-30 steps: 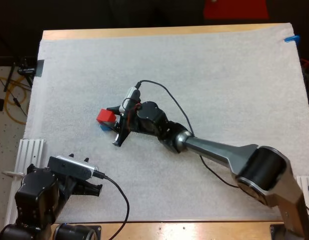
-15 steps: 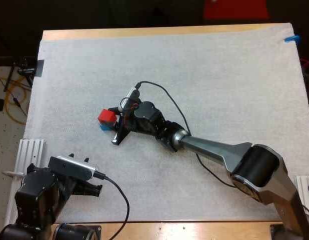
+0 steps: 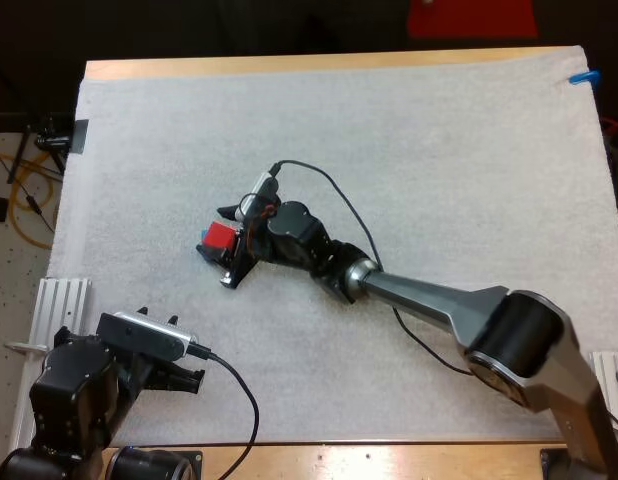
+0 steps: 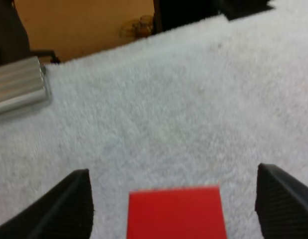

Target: Stack red cube on blue cube

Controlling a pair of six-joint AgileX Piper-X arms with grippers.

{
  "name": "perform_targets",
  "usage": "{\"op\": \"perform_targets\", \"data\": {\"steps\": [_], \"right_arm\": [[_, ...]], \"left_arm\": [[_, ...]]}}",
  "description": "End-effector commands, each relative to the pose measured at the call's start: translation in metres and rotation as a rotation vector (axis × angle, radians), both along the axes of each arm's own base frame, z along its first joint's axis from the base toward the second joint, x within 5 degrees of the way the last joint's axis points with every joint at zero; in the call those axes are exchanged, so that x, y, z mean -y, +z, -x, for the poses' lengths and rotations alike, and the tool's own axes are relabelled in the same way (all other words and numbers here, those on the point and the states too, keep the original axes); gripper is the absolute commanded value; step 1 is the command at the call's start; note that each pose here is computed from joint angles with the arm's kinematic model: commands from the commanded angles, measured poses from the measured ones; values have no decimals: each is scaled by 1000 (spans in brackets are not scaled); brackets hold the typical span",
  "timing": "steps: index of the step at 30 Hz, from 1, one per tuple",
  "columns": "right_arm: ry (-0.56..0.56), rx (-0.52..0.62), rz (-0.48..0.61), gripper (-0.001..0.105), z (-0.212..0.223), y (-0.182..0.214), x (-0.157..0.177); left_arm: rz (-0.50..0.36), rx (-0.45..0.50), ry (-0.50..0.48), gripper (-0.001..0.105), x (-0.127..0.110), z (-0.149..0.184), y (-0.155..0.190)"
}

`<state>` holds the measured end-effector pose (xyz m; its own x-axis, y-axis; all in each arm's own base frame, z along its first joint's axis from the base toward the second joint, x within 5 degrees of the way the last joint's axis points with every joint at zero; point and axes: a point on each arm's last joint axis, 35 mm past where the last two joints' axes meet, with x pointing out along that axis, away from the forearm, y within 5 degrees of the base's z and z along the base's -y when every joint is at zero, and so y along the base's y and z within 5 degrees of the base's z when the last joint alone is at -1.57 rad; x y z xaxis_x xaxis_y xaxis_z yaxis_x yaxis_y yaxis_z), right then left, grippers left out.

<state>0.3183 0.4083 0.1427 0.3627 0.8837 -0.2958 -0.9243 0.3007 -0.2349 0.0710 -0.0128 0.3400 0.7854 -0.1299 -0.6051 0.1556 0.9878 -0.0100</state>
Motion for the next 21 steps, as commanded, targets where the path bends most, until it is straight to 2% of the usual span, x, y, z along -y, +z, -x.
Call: {"op": "perform_targets", "data": {"steps": [1, 7, 13, 16, 21], "right_arm": [[-2, 35, -51, 67, 0, 33, 1], [-6, 30, -42, 66, 9, 90, 14], [-94, -24, 58, 66, 18, 143, 48], [-162, -96, 100, 66, 10, 162, 81], [-328, -223, 162, 63, -8, 191, 154]], "left_arm": [[-7, 19, 12, 35, -1, 1, 3], [-2, 46, 12, 35, -1, -1, 5], [13, 126, 13, 35, 0, -5, 13], [23, 175, 13, 35, 1, -8, 18], [42, 249, 16, 35, 3, -19, 26]]}}
